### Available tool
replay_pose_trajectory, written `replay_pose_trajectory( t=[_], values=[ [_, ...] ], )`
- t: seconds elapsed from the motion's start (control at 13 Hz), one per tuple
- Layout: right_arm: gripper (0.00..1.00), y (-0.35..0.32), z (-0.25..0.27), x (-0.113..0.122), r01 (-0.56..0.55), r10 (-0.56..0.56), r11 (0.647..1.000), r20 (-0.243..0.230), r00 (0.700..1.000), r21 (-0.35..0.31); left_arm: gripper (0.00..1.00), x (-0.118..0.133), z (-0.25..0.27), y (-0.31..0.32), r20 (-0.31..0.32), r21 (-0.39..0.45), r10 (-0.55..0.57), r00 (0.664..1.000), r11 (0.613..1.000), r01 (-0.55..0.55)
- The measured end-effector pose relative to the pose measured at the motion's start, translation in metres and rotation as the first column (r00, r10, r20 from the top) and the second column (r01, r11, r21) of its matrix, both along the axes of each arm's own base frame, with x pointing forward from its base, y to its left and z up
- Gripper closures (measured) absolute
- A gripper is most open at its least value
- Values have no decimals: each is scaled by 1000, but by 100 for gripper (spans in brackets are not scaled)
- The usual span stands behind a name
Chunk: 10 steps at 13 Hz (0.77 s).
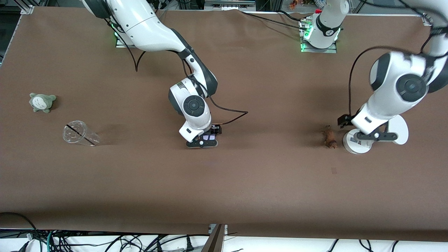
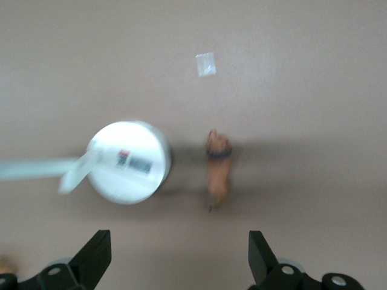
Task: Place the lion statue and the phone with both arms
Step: 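Carry the phone toward the glass cup while the left gripper withdraws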
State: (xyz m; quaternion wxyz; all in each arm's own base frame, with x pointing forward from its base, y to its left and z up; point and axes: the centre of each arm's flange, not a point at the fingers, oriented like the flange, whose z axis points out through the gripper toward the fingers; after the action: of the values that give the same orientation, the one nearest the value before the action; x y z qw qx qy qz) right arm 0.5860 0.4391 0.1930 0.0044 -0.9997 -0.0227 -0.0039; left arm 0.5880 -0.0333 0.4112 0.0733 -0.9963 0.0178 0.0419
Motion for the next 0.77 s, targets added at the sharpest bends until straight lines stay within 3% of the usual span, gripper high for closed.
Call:
replay_pose_trajectory(
  t=[0.23,0.46,0.69,0.77],
  values=[
    [0,0,-9,0,-3,3,1000,3,1000,1,0,-9,98,-14,-62,37,2,998,999,0],
    [0,0,-16,1,-3,3,1000,15,1000,9,0,-9,164,-13,-27,4,29,999,1000,-29],
    [0,1,-24,1,-4,3,1000,25,1000,15,0,-8,185,-9,-6,-35,44,999,998,-45],
    [9,0,-23,2,-3,3,1000,28,1000,16,0,-7,183,-9,-10,-38,45,999,998,-45]
  ],
)
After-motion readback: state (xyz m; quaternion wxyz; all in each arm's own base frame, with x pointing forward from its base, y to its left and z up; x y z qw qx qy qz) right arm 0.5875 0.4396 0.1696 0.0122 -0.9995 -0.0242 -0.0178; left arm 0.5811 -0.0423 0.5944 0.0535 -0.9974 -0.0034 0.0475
